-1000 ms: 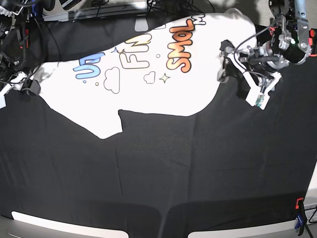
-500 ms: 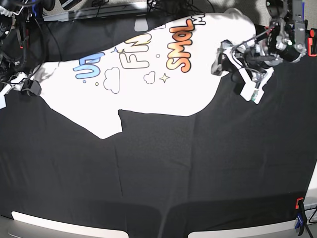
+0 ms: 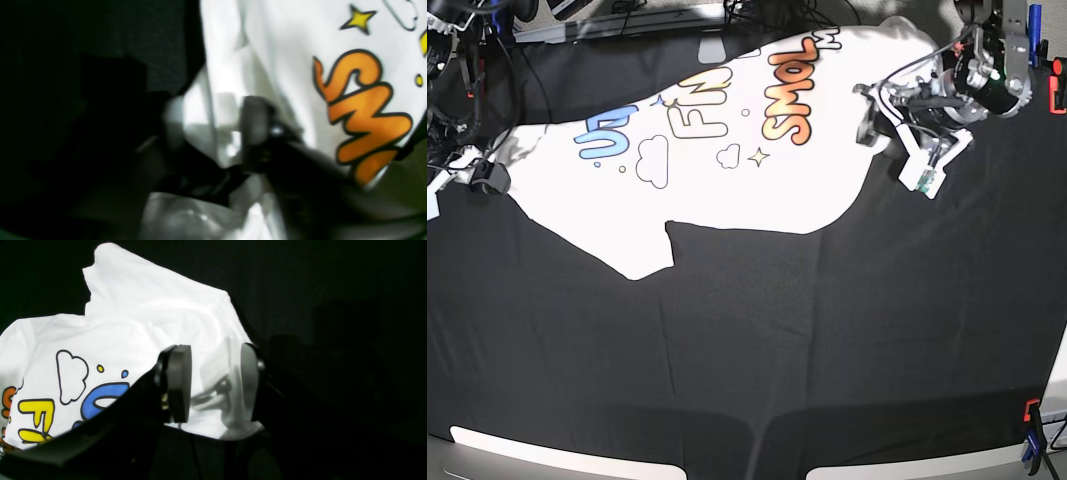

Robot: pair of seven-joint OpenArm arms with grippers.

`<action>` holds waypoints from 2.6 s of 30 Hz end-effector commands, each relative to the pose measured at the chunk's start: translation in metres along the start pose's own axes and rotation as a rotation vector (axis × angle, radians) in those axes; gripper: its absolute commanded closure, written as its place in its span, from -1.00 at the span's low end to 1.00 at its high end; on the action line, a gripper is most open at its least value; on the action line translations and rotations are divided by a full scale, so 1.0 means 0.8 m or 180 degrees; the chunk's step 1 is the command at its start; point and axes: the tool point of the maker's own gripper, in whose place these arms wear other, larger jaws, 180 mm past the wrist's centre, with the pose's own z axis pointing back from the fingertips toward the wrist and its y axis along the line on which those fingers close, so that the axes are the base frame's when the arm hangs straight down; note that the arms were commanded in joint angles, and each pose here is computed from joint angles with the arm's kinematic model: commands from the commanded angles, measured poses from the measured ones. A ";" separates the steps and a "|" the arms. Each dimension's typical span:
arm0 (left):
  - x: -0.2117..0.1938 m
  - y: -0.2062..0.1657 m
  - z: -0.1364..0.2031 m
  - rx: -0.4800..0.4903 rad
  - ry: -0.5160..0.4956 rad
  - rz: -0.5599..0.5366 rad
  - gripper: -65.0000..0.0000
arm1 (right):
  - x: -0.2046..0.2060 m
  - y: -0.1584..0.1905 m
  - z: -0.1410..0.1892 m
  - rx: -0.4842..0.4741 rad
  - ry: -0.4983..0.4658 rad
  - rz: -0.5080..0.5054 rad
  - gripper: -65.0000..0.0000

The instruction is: Layout the t-shirt on the table in an organized manner, then fold the t-shirt properly

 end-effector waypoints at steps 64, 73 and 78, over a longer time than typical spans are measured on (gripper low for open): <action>0.080 0.037 0.009 0.0341 -0.0476 -0.0575 1.00 | 0.026 0.062 -0.171 0.0090 0.0091 0.0685 1.00; 0.179 0.076 0.037 0.0577 -0.0808 -0.1007 1.00 | 0.151 0.091 -0.152 0.0261 -0.0489 0.0772 1.00; 0.219 0.076 0.050 0.0640 -0.0982 -0.1127 1.00 | 0.195 0.116 -0.132 0.0347 -0.0707 0.0927 1.00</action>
